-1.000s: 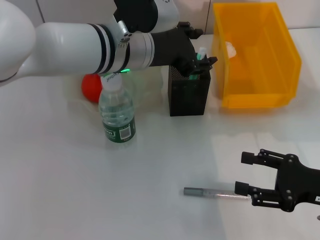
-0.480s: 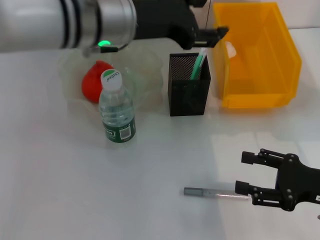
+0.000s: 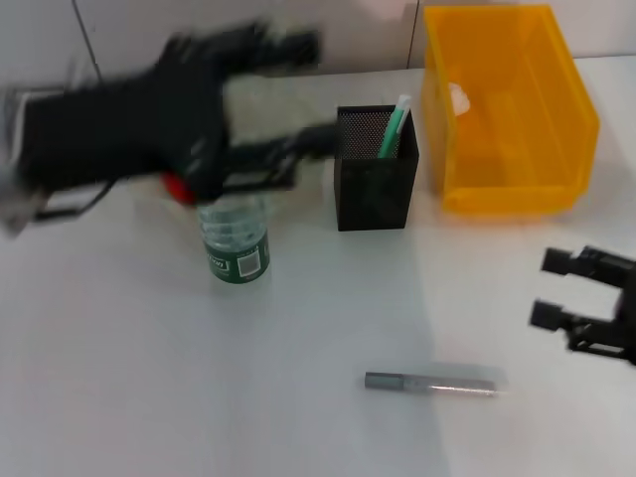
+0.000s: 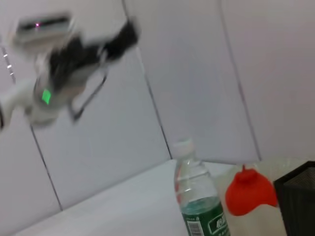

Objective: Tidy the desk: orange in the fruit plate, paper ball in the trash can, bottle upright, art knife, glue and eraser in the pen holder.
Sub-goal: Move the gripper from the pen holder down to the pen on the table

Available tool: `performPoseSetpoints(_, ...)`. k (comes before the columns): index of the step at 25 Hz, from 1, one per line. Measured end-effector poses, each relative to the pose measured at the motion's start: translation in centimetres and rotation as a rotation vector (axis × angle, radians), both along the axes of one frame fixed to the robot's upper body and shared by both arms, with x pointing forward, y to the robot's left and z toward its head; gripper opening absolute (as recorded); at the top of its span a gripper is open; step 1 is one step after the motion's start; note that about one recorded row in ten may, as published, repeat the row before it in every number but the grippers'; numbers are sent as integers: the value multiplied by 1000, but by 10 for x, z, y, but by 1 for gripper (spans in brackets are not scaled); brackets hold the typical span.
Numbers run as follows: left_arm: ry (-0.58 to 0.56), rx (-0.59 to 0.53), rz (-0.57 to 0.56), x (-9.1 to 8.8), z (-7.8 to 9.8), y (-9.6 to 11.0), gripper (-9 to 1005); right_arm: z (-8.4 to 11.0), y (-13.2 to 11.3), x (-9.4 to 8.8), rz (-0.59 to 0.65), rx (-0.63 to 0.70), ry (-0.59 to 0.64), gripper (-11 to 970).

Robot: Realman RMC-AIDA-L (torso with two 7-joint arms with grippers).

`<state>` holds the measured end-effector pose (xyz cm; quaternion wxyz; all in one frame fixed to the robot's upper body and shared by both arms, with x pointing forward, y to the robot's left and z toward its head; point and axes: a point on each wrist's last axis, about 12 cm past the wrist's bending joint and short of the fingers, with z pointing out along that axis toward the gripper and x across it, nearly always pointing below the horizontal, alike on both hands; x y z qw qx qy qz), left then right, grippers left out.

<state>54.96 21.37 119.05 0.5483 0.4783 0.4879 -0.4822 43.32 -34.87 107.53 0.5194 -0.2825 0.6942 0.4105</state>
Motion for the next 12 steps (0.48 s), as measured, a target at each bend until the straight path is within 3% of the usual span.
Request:
performPoseSetpoints(1,18,-3,43,-9,-21,14,769,7,-5,0,-1,-4,18,778)
performPoseSetpoints(2,18,-3,43,-9,-21,14,770,14,-10,1,6,-19,39,778)
performPoseSetpoints(5,20,33,110,-31,-65,34,773,40,-17,6,44,-97,96,778)
performPoseSetpoints(6,18,45,120,-37,-75,37,775,58,-15,11,76,-165,116,778)
performPoseSetpoints(8,43,64,142,-53,-97,43,777,67,-13,14,94,-203,126,778)
performPoseSetpoints(12,94,90,171,-67,-124,45,777,103,5,30,162,-366,147,778)
